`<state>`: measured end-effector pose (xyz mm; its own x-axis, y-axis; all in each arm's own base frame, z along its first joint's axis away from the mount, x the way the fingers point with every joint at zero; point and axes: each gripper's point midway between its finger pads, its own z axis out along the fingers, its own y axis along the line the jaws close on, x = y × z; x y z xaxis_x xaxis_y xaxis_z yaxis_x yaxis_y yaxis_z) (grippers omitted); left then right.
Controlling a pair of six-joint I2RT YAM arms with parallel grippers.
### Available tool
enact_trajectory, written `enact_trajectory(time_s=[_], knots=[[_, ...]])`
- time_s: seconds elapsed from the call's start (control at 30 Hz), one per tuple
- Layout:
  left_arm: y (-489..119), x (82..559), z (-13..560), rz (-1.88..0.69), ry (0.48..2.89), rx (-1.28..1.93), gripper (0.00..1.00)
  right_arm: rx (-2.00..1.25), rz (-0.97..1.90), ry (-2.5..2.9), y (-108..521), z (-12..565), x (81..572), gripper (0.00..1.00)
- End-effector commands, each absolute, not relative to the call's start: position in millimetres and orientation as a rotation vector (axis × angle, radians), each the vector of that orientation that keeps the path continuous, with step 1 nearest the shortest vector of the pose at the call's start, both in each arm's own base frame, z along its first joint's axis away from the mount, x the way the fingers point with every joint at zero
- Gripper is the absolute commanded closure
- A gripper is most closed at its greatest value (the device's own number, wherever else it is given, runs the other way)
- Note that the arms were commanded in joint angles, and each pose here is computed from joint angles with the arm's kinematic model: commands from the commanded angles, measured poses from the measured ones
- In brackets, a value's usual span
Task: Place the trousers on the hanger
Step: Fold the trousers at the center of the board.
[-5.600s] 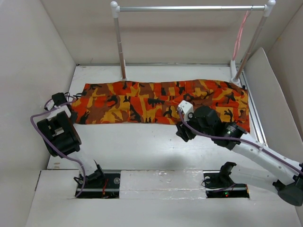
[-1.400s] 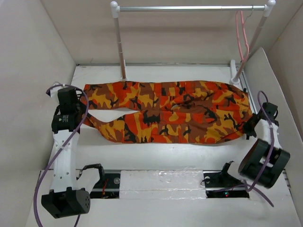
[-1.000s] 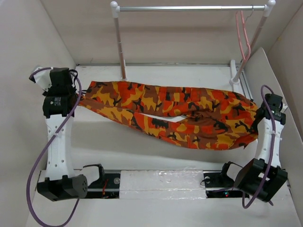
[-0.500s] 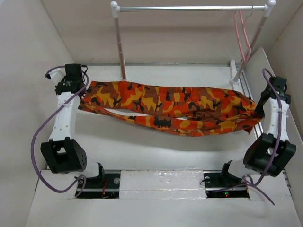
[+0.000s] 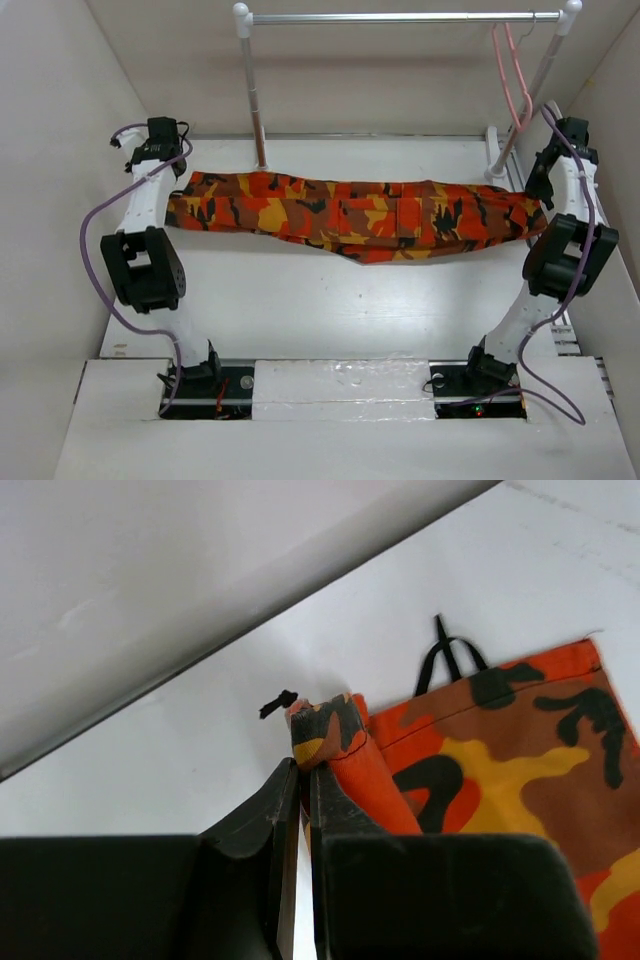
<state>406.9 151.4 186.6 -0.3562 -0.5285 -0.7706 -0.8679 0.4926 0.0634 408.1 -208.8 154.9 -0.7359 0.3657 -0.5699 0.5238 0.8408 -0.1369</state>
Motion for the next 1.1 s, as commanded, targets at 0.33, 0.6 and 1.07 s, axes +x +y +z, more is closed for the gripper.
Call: enact_trajectory(time_s=[0.33, 0.6, 1.07], knots=[[161.9, 529.5, 185.4, 0.632, 2.021, -0.984, 0.97, 0.598, -0.379, 2.33, -242.7, 156.7, 510.6, 0.78], [145.0, 565.1, 211.4, 0.427, 1.978, -0.919, 0.01, 0.595, -0.264, 2.257, -235.2, 162.6, 513.3, 0.3], [138.3, 416.6, 138.6, 0.063, 2.063, -1.132, 0.99, 0.438, -0.019, 2.137, -115.8, 180.3, 424.0, 1.0]])
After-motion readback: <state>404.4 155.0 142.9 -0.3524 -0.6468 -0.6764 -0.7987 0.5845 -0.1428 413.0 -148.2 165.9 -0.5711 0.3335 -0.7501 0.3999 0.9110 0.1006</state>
